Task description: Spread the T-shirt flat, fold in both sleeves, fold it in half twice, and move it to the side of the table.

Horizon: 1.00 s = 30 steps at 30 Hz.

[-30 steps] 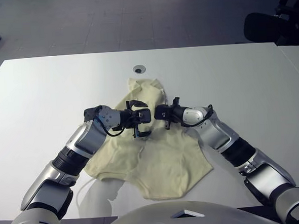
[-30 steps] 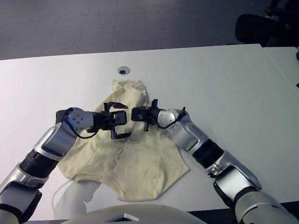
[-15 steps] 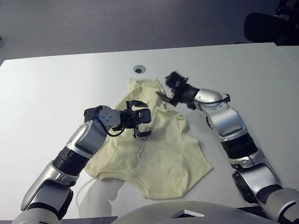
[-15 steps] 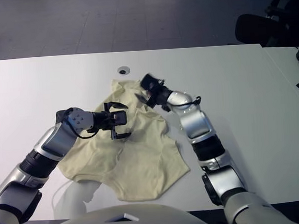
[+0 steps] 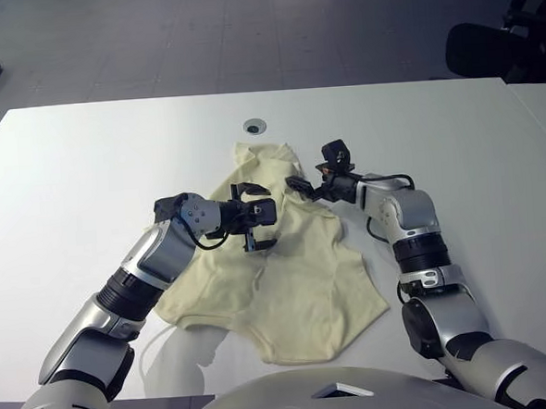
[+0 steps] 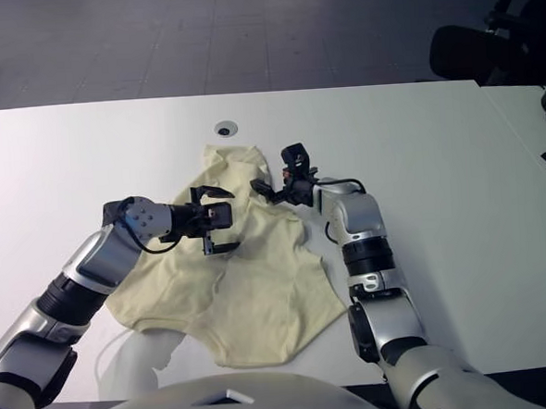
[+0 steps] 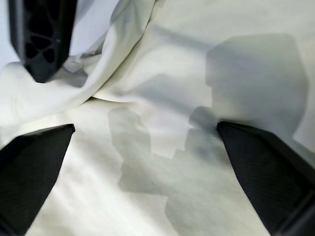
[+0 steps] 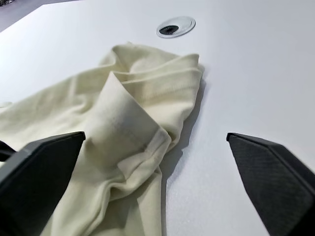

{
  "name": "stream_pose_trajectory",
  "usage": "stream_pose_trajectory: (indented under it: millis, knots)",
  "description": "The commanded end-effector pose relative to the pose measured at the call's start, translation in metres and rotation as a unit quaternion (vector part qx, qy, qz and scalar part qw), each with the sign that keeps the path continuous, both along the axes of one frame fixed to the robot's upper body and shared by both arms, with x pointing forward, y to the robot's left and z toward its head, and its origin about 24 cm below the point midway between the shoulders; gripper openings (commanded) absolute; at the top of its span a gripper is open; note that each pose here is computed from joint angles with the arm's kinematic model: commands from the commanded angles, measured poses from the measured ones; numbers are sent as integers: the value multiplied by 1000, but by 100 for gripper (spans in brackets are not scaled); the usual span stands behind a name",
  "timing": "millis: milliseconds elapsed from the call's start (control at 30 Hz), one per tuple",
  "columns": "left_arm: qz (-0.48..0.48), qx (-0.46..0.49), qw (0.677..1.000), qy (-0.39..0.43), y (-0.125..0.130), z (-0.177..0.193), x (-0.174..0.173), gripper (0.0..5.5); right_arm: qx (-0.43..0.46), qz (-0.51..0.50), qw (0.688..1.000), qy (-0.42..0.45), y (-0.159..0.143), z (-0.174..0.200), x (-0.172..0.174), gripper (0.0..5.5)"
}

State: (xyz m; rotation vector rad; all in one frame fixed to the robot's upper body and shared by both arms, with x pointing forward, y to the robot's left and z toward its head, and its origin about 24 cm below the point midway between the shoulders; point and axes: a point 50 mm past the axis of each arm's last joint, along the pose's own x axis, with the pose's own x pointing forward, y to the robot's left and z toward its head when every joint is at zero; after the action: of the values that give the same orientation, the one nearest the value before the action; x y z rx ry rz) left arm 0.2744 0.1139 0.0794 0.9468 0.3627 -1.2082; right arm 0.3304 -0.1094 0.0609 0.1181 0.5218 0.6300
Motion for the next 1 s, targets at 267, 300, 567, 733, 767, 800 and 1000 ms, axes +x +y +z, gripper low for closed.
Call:
stream_pose_trajectory:
  millis: [267,300,567,733,767,800,1000]
  knots:
    - [14,48,997,64,7,-35,-13,540,15,15,999,23,10,-6,3,329]
    - [15,47,997,64,7,-35,-13,540,16,15,999,24,9,-6,3,316]
    - [19,45,997,64,8,-36,-14,540,9,17,1000,13,6,1,7,183]
    - [22,44,997,64,8,-36,-14,540,4,23,1000,5,4,6,7,110]
    - [23,44,997,64,9,-36,-14,540,4,23,1000,4,4,7,7,97]
    - [23,45,997,64,9,-36,-14,540,4,23,1000,3,4,8,7,81]
    - [27,44,997,62,9,-35,-12,540,1,27,1000,4,3,9,6,3]
